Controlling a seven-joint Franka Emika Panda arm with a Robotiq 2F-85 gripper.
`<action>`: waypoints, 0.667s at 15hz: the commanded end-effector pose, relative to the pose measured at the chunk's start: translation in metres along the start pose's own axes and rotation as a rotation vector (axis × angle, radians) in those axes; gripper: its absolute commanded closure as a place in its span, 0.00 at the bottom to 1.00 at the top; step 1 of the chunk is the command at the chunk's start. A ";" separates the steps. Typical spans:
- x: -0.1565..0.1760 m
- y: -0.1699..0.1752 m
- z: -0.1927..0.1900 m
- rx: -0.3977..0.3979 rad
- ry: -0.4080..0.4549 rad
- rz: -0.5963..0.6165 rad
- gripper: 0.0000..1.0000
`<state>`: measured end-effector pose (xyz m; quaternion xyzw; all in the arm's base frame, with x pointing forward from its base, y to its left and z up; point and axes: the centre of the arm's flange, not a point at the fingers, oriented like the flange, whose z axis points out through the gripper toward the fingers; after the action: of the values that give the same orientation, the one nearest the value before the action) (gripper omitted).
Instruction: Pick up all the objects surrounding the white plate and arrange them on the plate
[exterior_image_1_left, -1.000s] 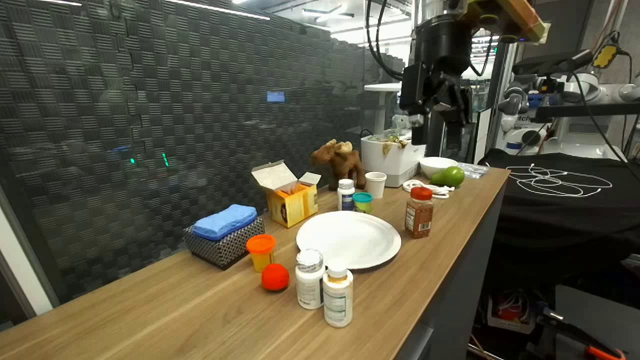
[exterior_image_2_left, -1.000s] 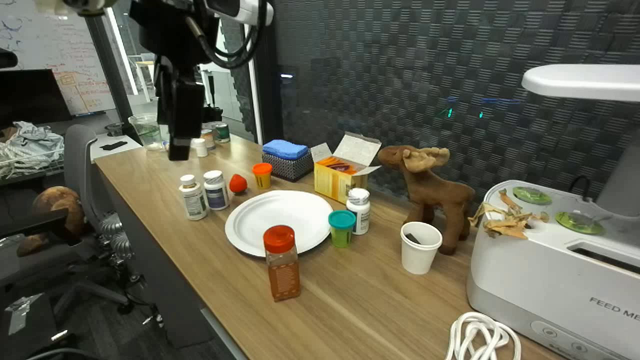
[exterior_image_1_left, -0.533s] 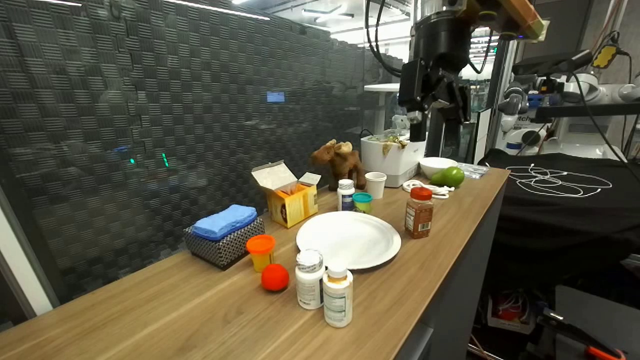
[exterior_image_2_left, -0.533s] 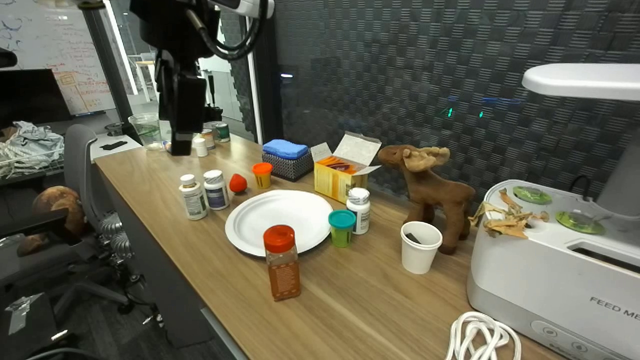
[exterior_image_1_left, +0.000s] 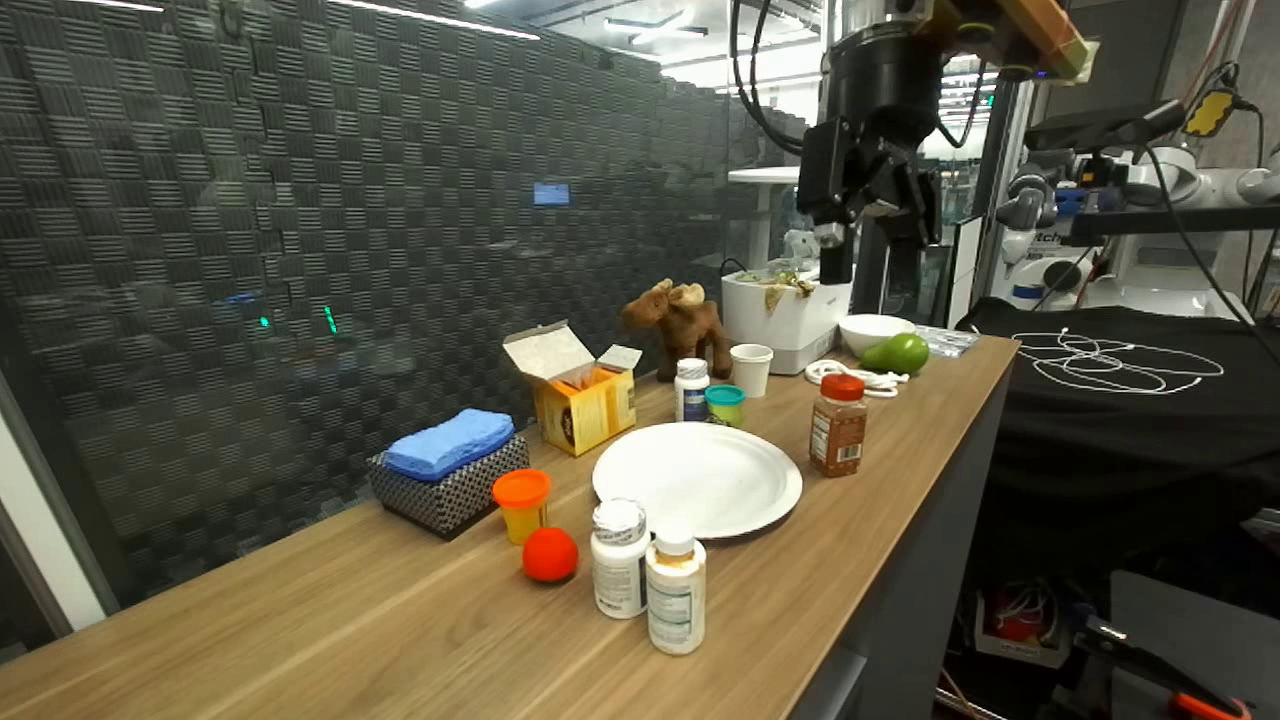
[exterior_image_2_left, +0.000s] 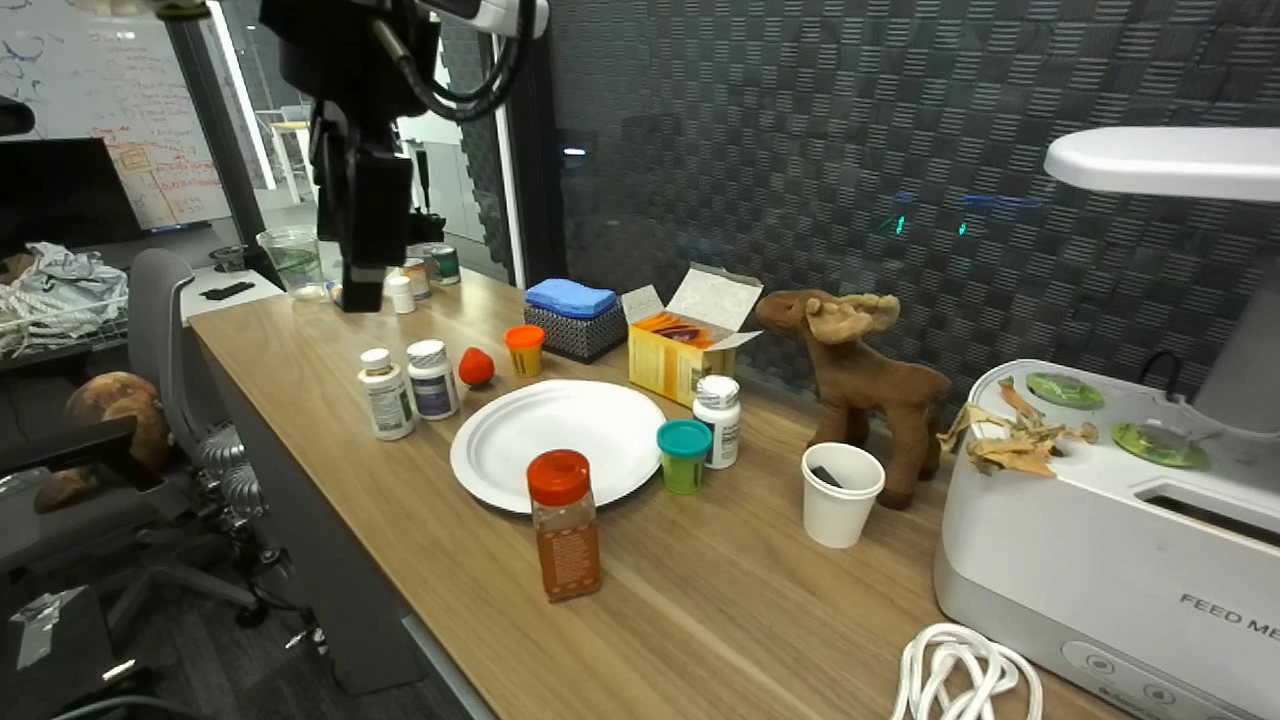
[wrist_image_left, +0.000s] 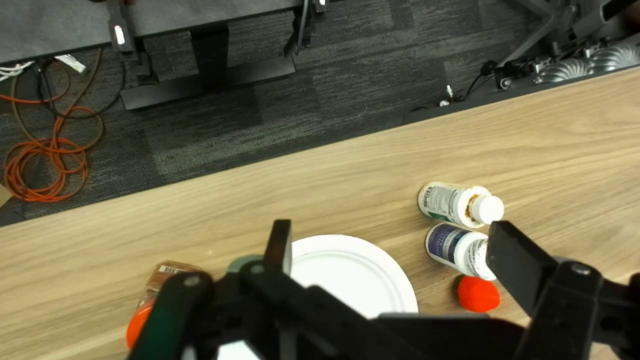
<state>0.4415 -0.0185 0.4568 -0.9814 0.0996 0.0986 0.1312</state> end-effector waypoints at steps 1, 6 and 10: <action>0.013 0.000 -0.001 0.005 -0.007 0.005 0.00; 0.059 0.008 -0.003 -0.041 0.005 -0.002 0.00; 0.100 0.014 0.009 -0.120 0.115 -0.023 0.00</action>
<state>0.4975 -0.0398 0.4301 -0.9864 0.1006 0.0871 0.0965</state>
